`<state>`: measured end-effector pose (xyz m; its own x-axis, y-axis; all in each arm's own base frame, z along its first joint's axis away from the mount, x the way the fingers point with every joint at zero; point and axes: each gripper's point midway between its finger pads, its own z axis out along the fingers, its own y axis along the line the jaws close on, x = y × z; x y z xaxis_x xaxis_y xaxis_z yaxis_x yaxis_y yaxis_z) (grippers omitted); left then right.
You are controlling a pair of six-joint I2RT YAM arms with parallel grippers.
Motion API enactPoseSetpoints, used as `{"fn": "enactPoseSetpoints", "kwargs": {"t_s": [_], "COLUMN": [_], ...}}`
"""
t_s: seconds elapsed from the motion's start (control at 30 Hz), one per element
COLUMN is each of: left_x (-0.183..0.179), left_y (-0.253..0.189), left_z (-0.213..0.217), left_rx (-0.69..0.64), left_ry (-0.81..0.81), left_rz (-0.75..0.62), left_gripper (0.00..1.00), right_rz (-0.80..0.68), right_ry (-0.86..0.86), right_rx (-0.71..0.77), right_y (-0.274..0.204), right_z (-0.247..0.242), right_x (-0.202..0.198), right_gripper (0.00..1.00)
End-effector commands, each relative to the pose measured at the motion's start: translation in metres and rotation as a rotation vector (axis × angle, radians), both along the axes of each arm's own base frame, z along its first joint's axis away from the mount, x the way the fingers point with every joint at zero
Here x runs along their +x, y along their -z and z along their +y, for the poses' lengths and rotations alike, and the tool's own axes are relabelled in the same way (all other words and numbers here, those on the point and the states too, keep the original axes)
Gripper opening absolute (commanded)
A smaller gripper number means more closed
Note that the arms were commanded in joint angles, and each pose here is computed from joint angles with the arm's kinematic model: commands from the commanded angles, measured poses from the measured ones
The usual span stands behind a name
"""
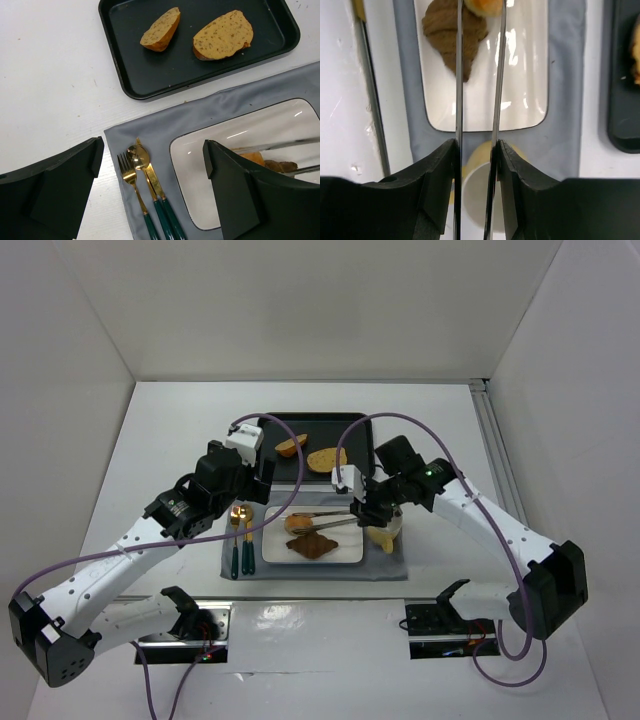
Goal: Place the bread
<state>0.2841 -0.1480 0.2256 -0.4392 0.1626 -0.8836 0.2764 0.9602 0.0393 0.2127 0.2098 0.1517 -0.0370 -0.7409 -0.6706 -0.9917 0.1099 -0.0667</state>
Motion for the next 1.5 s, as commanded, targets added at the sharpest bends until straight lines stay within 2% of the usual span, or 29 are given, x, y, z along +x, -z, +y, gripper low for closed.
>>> {"fn": "enactPoseSetpoints", "kwargs": {"t_s": [0.0, 0.13, 0.2, 0.3, 0.9, 1.07, 1.2, 1.27, 1.37, 1.47], "left_x": [0.005, 0.005, 0.005, 0.005, 0.005, 0.005, 0.004, 0.004, 0.004, 0.003], "left_y": [-0.010, -0.010, -0.010, -0.010, -0.010, -0.010, -0.012, -0.012, -0.012, -0.015], "left_z": [0.001, 0.001, 0.001, 0.001, 0.001, 0.001, 0.001, 0.001, 0.001, 0.002], "left_rx": [-0.045, -0.045, -0.045, -0.045, -0.045, -0.045, -0.050, -0.050, -0.050, -0.056], "left_ry": [-0.031, -0.031, -0.031, -0.031, -0.031, -0.031, -0.031, -0.031, -0.031, -0.031], "left_rz": [-0.037, -0.037, -0.037, -0.037, -0.037, -0.037, -0.045, -0.045, -0.045, -0.052], "left_gripper": [1.00, 1.00, 1.00, 1.00, 1.00, 1.00, 1.00, 1.00, 1.00, 1.00], "right_rz": [0.046, 0.053, 0.053, 0.053, -0.116, -0.196, -0.293, -0.386, -0.421, -0.419], "right_ry": [-0.053, -0.046, -0.046, -0.046, -0.039, 0.016, 0.217, 0.399, 0.574, 0.804], "right_rx": [-0.012, -0.011, -0.012, -0.012, 0.143, 0.182, 0.176, 0.178, 0.195, 0.207], "right_y": [0.004, 0.006, 0.006, 0.006, -0.055, -0.074, -0.076, -0.086, -0.086, -0.077], "right_z": [-0.004, -0.003, -0.003, -0.003, 0.012, 0.009, -0.011, -0.039, -0.074, -0.129], "right_x": [-0.021, -0.019, -0.019, -0.019, -0.007, 0.011, 0.054, 0.089, 0.114, 0.141], "right_gripper": [0.27, 0.32, 0.46, 0.56, 0.57, 0.57, 0.52, 0.49, 0.49, 0.46]}}
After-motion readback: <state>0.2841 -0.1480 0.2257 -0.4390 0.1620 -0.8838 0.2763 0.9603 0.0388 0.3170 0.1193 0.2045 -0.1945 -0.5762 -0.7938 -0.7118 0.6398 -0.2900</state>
